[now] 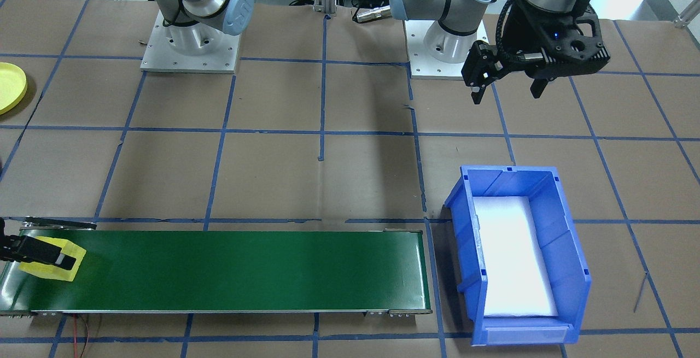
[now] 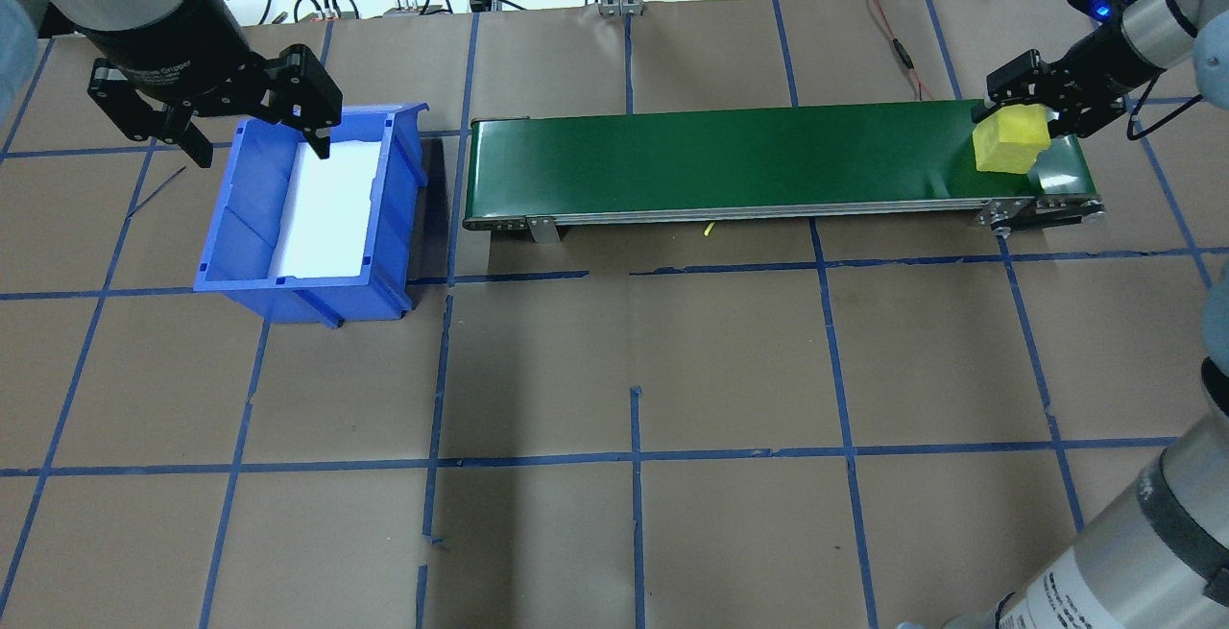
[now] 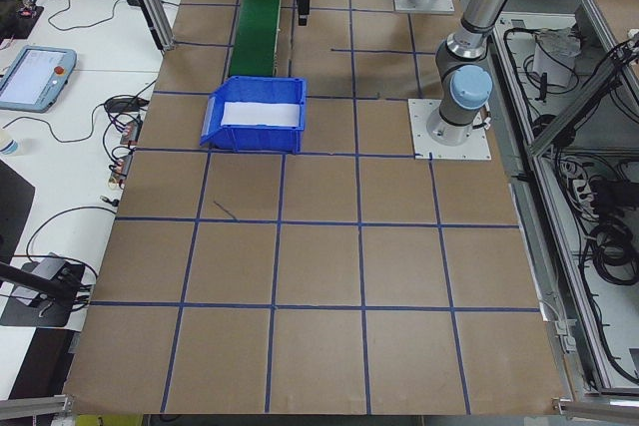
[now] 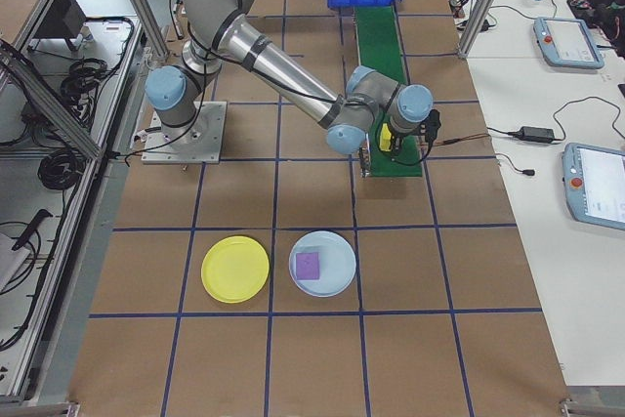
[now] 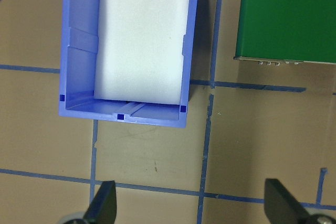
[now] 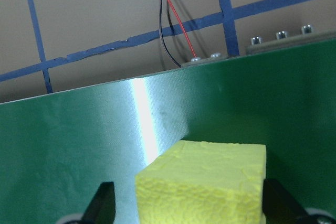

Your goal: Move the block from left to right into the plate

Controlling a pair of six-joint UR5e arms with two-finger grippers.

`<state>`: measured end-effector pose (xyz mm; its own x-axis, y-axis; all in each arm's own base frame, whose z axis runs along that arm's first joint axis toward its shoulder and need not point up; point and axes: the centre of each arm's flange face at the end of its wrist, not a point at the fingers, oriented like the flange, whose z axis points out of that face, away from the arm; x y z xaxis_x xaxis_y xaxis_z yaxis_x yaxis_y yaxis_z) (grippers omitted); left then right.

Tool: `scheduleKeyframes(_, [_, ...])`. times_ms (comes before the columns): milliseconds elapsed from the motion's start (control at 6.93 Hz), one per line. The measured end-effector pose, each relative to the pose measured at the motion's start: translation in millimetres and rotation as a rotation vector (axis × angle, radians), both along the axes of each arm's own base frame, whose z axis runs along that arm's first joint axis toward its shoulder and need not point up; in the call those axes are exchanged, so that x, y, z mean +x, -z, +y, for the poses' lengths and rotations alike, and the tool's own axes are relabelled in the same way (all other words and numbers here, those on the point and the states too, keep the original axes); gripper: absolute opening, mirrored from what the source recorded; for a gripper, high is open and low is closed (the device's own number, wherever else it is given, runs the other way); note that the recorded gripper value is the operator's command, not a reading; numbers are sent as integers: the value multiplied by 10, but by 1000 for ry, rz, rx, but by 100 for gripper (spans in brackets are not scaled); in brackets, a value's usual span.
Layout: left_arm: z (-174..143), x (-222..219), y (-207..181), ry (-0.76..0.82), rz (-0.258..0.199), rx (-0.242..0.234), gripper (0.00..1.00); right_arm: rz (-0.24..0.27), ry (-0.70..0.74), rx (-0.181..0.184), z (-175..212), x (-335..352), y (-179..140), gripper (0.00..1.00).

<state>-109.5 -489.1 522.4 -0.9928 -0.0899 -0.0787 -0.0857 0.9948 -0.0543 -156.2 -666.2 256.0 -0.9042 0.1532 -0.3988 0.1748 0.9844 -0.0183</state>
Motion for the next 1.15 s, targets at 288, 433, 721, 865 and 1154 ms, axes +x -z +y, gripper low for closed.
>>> scheduleKeyframes(288, [0,0,0,2,0,0,100,-1,-11,-3,2,3,21,45])
scheduleKeyframes(433, [-1,0,0,4,-1,0,100,4,-15,-3,8,1,16,38])
scheduleKeyframes(721, [-1,4,0,4,-1,0,100,65,-48,11,87,-41,-162,39])
scheduleKeyframes(865, [-1,3,0,4,-1,0,100,117,-103,22,203,-107,-322,39])
scheduleKeyframes(1154, [2,2,-5,4,-2,0,100,228,-230,28,550,-731,-508,39])
